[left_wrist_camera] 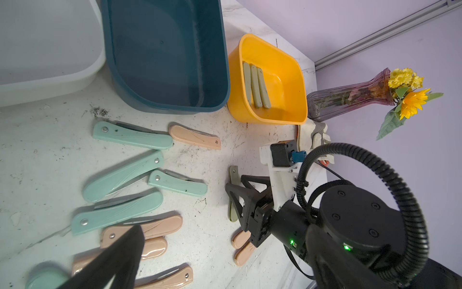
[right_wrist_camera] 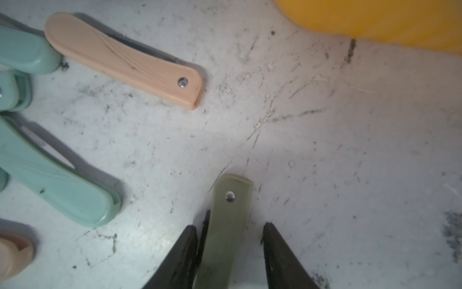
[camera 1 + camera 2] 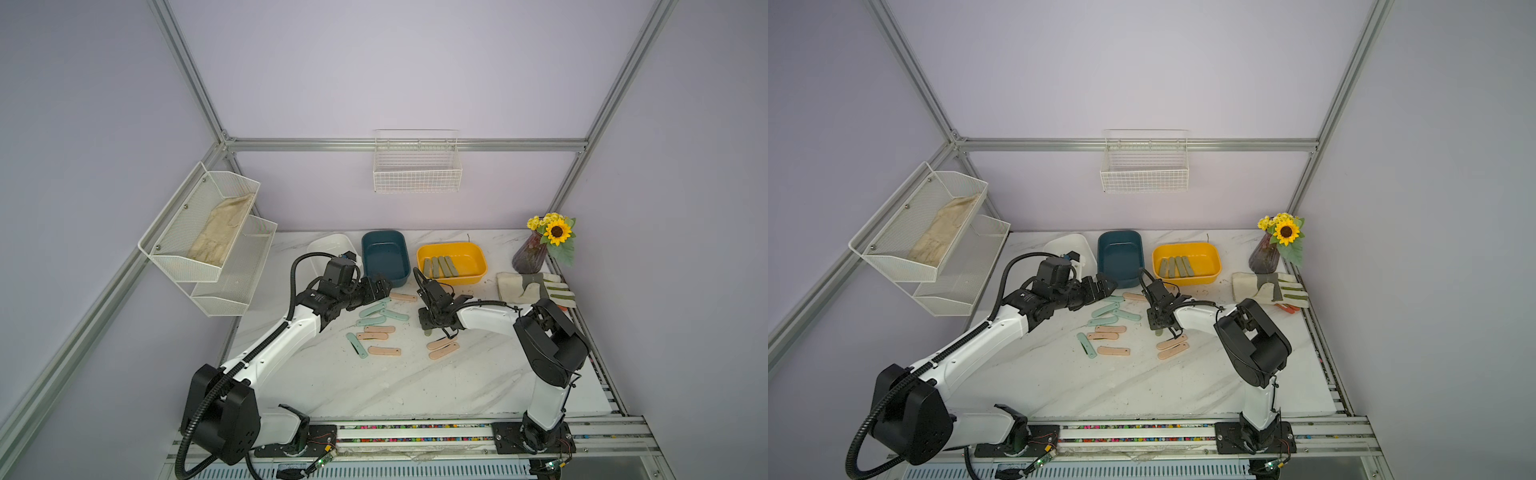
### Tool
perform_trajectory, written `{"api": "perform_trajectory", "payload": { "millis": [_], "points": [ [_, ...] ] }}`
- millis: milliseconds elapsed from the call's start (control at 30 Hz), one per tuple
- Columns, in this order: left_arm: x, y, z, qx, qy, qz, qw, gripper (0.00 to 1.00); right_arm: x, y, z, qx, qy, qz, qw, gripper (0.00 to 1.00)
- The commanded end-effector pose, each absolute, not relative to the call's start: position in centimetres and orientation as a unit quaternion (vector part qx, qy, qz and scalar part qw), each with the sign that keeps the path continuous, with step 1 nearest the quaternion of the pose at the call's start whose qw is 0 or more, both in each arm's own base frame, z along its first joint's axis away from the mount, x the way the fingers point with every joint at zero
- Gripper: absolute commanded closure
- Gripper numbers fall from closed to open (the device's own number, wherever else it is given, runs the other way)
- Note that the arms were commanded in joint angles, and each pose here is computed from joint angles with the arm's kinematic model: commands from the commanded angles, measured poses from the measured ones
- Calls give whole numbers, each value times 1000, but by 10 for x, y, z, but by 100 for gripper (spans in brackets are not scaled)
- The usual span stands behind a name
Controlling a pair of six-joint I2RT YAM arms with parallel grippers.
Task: Place the fruit knives into the storage box by color
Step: Pick up the fruit knife from the center of the board.
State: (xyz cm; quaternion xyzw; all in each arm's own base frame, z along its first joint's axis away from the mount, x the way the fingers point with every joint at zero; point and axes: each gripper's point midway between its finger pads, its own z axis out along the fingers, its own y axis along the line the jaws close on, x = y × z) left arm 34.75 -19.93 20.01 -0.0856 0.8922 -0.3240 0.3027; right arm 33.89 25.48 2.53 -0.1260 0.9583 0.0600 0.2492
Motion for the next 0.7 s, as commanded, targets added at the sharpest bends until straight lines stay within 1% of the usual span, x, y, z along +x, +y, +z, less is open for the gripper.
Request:
{"api": "perform_trajectory", "payload": {
  "millis": [0,267,667],
  "points": [
    [347,-201,195,-86,889,-334,300,0,308,248,9,-139,969,41,201,55],
    [346,-201,195,-86,888,-336,300,0,297,248,2,-148,971,28,187,56],
    [346,-202,196,-87,887,-341,300,1,284,235,-4,-148,974,4,169,59]
  ]
}}
